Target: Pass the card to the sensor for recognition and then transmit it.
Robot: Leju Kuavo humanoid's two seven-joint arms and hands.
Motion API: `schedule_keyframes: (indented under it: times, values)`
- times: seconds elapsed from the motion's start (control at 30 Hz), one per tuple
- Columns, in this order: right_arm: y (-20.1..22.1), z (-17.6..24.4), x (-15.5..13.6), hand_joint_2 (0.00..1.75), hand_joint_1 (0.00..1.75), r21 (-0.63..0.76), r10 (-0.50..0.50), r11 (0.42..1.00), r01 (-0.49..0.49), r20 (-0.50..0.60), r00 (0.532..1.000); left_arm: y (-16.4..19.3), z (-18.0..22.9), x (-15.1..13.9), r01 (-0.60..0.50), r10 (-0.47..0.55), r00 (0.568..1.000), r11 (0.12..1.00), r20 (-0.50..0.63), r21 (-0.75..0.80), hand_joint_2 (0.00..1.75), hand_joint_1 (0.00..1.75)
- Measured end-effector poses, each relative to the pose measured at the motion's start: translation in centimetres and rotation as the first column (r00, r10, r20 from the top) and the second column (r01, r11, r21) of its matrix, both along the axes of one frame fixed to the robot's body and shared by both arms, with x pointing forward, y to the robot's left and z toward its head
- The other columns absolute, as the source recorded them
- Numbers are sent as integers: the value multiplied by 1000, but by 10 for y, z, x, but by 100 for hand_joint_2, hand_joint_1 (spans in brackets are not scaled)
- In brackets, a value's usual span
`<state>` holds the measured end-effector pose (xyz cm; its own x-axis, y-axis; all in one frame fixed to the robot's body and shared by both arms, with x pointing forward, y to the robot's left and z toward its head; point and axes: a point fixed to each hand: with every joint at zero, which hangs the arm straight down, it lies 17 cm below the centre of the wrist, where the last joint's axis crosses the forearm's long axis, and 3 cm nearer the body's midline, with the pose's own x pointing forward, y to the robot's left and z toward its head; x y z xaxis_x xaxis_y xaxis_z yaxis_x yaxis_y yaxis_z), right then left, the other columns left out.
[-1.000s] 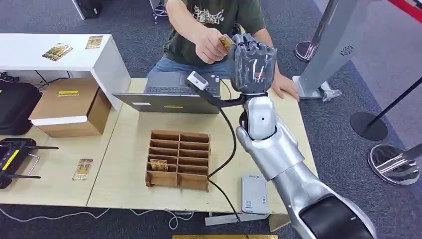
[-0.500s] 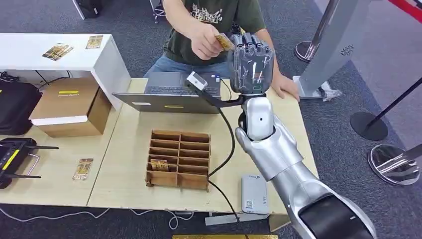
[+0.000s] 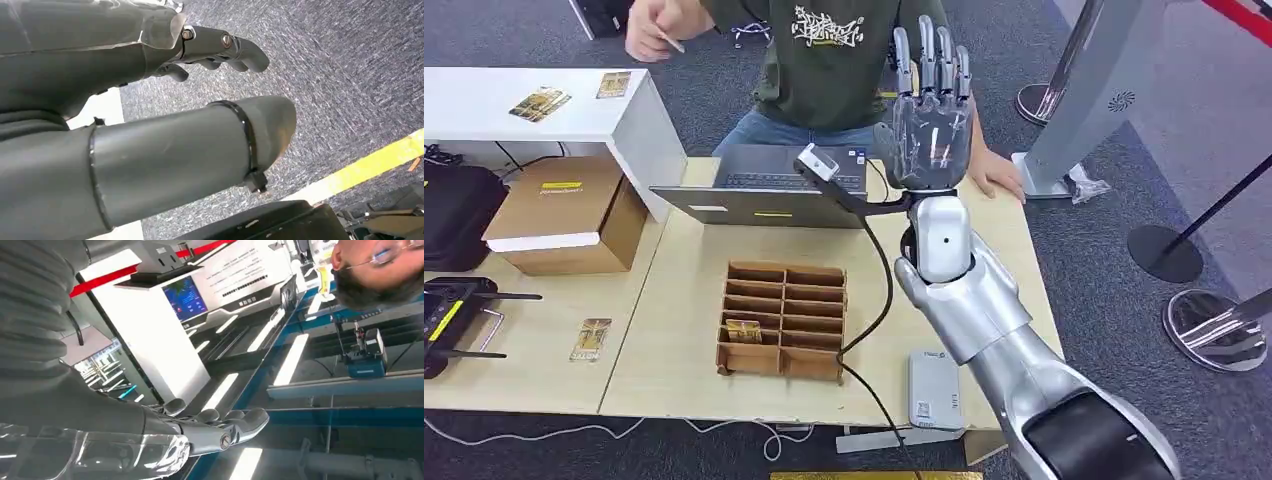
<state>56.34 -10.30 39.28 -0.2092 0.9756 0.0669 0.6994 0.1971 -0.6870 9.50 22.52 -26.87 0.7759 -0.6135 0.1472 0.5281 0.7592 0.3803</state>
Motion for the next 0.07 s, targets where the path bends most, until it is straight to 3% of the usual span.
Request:
schedule_keyframes:
  times: [0.07]
  values:
    - [0, 0, 0, 175, 0, 0, -1, 1000, 1, -1, 1000, 0, 0, 0, -1, 1, 1000, 1000, 0, 0, 0, 0]
